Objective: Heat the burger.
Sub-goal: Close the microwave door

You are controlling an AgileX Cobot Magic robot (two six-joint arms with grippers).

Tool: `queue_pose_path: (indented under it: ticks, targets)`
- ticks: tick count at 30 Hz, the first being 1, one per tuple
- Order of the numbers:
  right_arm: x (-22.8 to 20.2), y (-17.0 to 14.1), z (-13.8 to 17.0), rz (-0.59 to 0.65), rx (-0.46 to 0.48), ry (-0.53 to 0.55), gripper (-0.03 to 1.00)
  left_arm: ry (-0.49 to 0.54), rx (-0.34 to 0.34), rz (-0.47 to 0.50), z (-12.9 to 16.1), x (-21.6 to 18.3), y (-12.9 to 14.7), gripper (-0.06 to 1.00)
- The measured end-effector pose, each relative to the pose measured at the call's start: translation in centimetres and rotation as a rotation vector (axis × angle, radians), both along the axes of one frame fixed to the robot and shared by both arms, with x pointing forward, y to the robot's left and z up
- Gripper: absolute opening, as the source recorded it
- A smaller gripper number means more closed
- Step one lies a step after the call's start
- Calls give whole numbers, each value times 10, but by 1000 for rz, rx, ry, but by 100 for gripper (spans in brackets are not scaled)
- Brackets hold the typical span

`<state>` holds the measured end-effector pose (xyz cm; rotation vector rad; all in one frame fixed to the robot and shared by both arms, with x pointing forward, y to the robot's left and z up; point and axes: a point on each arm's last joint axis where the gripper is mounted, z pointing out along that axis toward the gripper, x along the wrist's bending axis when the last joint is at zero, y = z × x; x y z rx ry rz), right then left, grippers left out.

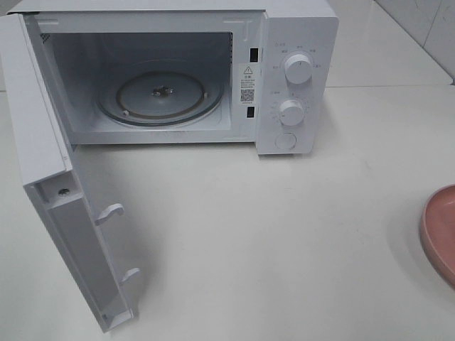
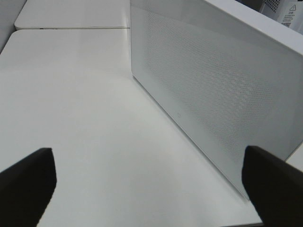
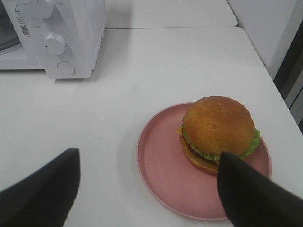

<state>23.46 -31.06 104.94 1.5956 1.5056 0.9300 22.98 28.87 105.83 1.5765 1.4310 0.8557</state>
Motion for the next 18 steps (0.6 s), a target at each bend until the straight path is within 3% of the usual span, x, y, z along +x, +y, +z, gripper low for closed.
queue_pose_path:
  ticks: [18]
  targets:
    - [0,0,0,0,0,0,77,0,0,0,0,0,0,99]
